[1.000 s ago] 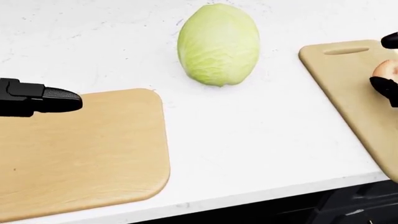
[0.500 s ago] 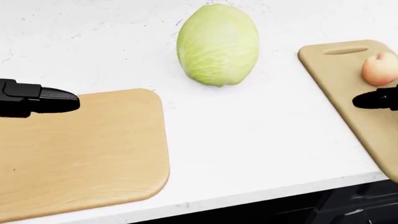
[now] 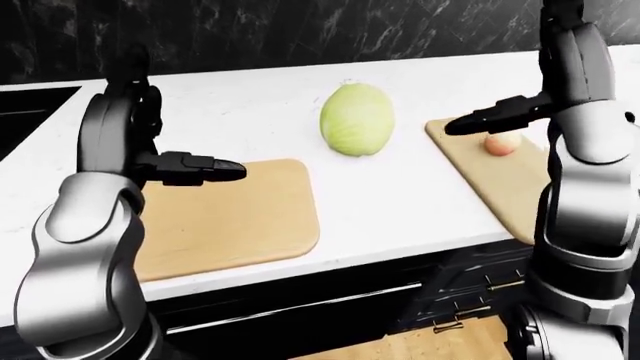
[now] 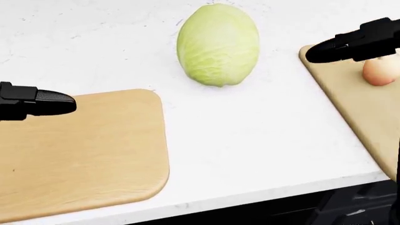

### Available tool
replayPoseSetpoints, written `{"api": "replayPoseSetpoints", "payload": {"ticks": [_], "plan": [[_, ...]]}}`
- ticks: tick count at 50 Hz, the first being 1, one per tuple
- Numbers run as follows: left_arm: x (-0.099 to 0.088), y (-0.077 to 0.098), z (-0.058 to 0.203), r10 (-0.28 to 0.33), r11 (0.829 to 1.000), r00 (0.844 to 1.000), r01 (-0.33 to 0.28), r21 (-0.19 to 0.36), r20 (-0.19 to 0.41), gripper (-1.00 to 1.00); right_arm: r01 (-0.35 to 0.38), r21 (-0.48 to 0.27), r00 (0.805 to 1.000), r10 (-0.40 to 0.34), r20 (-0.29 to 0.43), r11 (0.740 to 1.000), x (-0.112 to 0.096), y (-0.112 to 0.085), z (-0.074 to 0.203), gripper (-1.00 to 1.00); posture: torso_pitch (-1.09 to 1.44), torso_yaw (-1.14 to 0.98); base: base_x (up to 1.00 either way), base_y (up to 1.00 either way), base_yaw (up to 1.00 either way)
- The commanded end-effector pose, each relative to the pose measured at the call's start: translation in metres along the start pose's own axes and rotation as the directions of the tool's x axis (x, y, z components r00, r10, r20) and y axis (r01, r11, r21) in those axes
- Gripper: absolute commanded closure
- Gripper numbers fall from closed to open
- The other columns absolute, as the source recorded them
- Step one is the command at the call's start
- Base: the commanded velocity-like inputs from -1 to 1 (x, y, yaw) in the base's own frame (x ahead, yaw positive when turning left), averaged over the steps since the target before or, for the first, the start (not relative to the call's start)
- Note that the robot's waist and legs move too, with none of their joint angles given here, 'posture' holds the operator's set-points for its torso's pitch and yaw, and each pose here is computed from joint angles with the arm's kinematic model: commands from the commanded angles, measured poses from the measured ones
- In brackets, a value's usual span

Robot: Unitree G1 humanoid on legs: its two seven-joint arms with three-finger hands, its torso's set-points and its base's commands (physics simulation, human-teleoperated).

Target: Place the apricot and the cabbage on separate cutting boards.

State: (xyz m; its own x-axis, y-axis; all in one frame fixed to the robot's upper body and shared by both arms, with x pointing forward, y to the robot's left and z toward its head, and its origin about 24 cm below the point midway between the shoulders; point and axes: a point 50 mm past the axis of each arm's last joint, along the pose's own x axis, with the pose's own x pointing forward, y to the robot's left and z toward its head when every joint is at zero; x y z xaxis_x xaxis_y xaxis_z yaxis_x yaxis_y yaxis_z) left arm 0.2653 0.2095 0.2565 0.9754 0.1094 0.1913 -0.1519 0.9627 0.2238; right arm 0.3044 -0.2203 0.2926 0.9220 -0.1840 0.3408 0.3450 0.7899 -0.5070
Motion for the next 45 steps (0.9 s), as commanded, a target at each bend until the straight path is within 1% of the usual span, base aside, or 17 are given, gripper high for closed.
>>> {"api": "replayPoseSetpoints", "payload": {"ticks": [1, 2, 3, 4, 6, 9, 11, 12, 14, 21, 23, 29, 34, 39, 41, 43, 45], "plan": [[-0.002, 0.002, 0.014, 0.012, 1.0, 0.997, -0.013, 0.009, 0.078, -1.0, 0.038, -0.008, 0.997, -0.038, 0.064, 0.999, -0.001, -0.007, 0.018, -1.0, 0.0, 0.0, 0.0, 0.0, 0.0], [-0.002, 0.002, 0.014, 0.013, 1.0, 0.997, -0.013, 0.011, 0.078, -1.0, 0.037, -0.007, 0.997, -0.036, 0.069, 0.999, 0.0, -0.006, 0.02, -1.0, 0.0, 0.0, 0.0, 0.0, 0.0], [-0.003, 0.003, 0.014, 0.014, 1.0, 0.997, -0.015, 0.01, 0.079, -1.0, 0.019, -0.006, 0.997, -0.018, 0.081, 1.0, 0.0, -0.002, 0.023, -1.0, 0.0, 0.0, 0.0, 0.0, 0.0], [-0.003, 0.004, 0.014, 0.019, 1.0, 0.997, -0.02, 0.011, 0.078, -1.0, 0.001, -0.029, 0.995, 0.002, 0.099, 1.0, 0.0, 0.003, 0.026, -1.0, 0.0, 0.0, 0.0, 0.0, 0.0], [-0.003, 0.004, 0.014, 0.015, 1.0, 0.997, -0.016, 0.013, 0.076, -1.0, -0.028, -0.022, 0.992, 0.031, 0.122, 0.999, 0.003, 0.014, 0.035, -1.0, 0.0, 0.0, 0.0, 0.0, 0.0], [-0.005, 0.006, 0.016, 0.02, 1.0, 0.997, -0.021, 0.013, 0.078, -1.0, -0.047, -0.003, 0.99, 0.047, 0.131, 0.999, 0.008, 0.023, 0.042, -1.0, 0.0, 0.0, 0.0, 0.0, 0.0], [-0.006, 0.007, 0.017, 0.025, 1.0, 0.997, -0.026, 0.015, 0.079, -1.0, -0.064, -0.004, 0.988, 0.064, 0.141, 0.998, 0.011, 0.031, 0.046, -1.0, 0.0, 0.0, 0.0, 0.0, 0.0], [-0.006, 0.008, 0.017, 0.025, 0.999, 0.997, -0.027, 0.017, 0.077, -1.0, -0.073, -0.009, 0.986, 0.074, 0.147, 0.997, 0.011, 0.035, 0.046, -1.0, 0.0, 0.0, 0.0, 0.0, 0.0], [-0.006, 0.007, 0.017, 0.025, 0.999, 0.997, -0.026, 0.018, 0.078, -1.0, -0.106, -0.007, 0.983, 0.106, 0.149, 0.994, 0.011, 0.048, 0.045, -1.0, 0.0, 0.0, 0.0, 0.0, 0.0], [-0.008, 0.011, 0.02, 0.033, 0.999, 0.996, -0.035, 0.019, 0.081, -1.0, -0.152, -0.021, 0.976, 0.154, 0.152, 0.988, 0.024, 0.075, 0.043, -1.0, 0.0, 0.0, 0.0, 0.0, 0.0], [-0.009, 0.011, 0.021, 0.033, 0.999, 0.996, -0.035, 0.022, 0.082, -1.0, -0.16, -0.017, 0.976, 0.161, 0.149, 0.987, 0.028, 0.08, 0.044, -1.0, 0.0, 0.0, 0.0, 0.0, 0.0], [-0.01, 0.013, 0.022, 0.039, 0.999, 0.996, -0.041, 0.023, 0.084, -1.0, -0.174, -0.023, 0.973, 0.176, 0.152, 0.984, 0.038, 0.086, 0.046, -1.0, 0.0, 0.0, 0.0, 0.0, 0.0], [-0.01, 0.014, 0.022, 0.043, 0.999, 0.996, -0.045, 0.023, 0.083, -1.0, -0.197, -0.026, 0.968, 0.199, 0.15, 0.98, 0.039, 0.093, 0.046, -1.0, 0.0, 0.0, 0.0, 0.0, 0.0], [-0.011, 0.014, 0.021, 0.044, 0.999, 0.996, -0.046, 0.024, 0.081, -1.0, -0.219, -0.053, 0.963, 0.224, 0.147, 0.974, 0.039, 0.098, 0.044, -1.0, 0.0, 0.0, 0.0, 0.0, 0.0], [-0.01, 0.014, 0.021, 0.043, 0.999, 0.996, -0.045, 0.024, 0.081, -1.0, -0.225, -0.054, 0.962, 0.231, 0.144, 0.973, 0.039, 0.099, 0.044, -1.0, 0.0, 0.0, 0.0, 0.0, 0.0], [-0.011, 0.015, 0.02, 0.046, 0.999, 0.996, -0.047, 0.021, 0.081, -1.0, -0.249, -0.066, 0.956, 0.256, 0.145, 0.966, 0.038, 0.104, 0.044, -1.0, 0.0, 0.0, 0.0, 0.0, 0.0], [-0.012, 0.015, 0.021, 0.046, 0.999, 0.996, -0.048, 0.022, 0.081, -1.0, -0.252, -0.064, 0.956, 0.259, 0.142, 0.966, 0.039, 0.106, 0.044, -1.0, 0.0, 0.0, 0.0, 0.0, 0.0]]}}
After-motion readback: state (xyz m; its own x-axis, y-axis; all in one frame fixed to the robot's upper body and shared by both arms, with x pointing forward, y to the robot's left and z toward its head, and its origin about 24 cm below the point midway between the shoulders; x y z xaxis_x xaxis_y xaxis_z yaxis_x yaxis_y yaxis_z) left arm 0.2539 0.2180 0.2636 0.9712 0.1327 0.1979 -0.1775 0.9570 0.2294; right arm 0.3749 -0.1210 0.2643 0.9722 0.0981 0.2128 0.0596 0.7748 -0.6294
